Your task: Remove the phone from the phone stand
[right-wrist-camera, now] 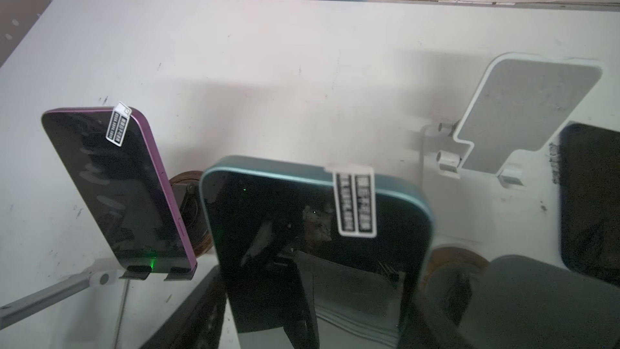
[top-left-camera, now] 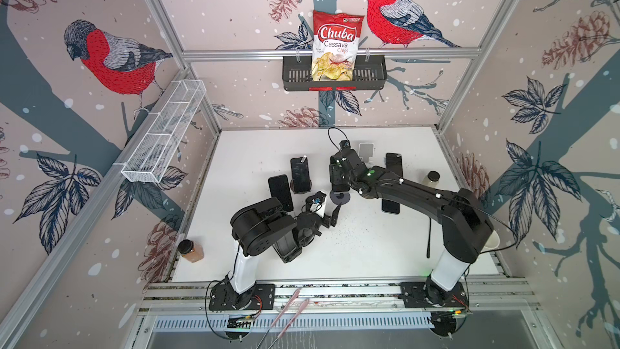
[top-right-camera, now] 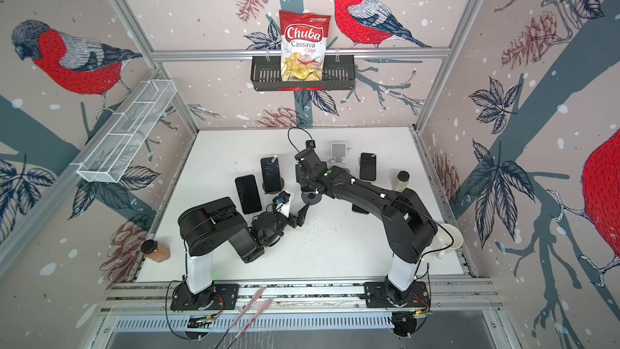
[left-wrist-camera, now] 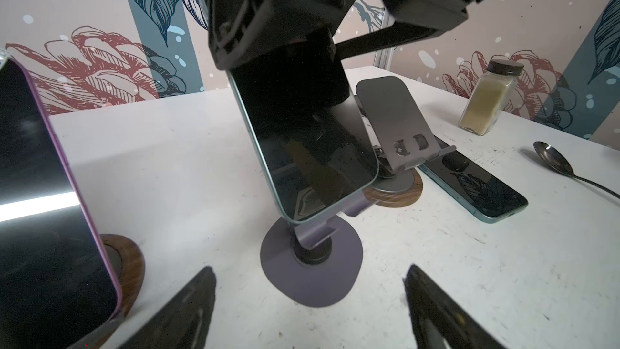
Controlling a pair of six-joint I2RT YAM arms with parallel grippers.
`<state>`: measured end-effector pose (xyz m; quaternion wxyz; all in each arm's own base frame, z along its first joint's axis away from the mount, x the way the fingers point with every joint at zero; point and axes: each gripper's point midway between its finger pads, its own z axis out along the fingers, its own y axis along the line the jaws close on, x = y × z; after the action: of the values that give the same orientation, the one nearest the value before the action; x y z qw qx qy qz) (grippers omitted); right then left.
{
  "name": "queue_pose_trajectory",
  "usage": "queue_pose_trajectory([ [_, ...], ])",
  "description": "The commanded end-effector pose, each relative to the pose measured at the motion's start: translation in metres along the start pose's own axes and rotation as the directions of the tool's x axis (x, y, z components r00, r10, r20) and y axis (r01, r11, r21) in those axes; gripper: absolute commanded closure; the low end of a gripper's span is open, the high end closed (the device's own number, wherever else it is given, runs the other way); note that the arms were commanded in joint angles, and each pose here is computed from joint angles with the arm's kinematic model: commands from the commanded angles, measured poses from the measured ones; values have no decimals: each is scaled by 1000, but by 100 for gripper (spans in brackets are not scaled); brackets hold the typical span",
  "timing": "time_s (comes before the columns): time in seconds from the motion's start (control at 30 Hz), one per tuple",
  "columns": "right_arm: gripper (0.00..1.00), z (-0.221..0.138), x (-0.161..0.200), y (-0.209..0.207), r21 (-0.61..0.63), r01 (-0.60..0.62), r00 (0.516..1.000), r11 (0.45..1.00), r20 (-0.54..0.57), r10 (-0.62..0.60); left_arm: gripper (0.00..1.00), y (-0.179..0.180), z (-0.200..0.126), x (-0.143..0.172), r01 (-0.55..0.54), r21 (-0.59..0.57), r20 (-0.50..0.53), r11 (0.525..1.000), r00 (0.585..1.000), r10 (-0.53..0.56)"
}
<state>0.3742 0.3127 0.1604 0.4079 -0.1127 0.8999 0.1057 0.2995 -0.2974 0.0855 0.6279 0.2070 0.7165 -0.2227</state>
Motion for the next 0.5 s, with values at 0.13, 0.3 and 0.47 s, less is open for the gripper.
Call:
queue_pose_trajectory([
  [0.13,38,-16,-22,1,-42,-11,998,999,61,13,13,-1,1,-5,-5,-1,14,1000,1000,5],
  [0.3,38,-28,-23,-7,-49,-16,998,999,61,19,13,-1,1,-5,-21,0,6,1000,1000,21],
  [0.47,38,-40,-21,-20,-52,-37,997,998,60,40,13,-5,6,-6,-41,15,-13,999,999,41],
])
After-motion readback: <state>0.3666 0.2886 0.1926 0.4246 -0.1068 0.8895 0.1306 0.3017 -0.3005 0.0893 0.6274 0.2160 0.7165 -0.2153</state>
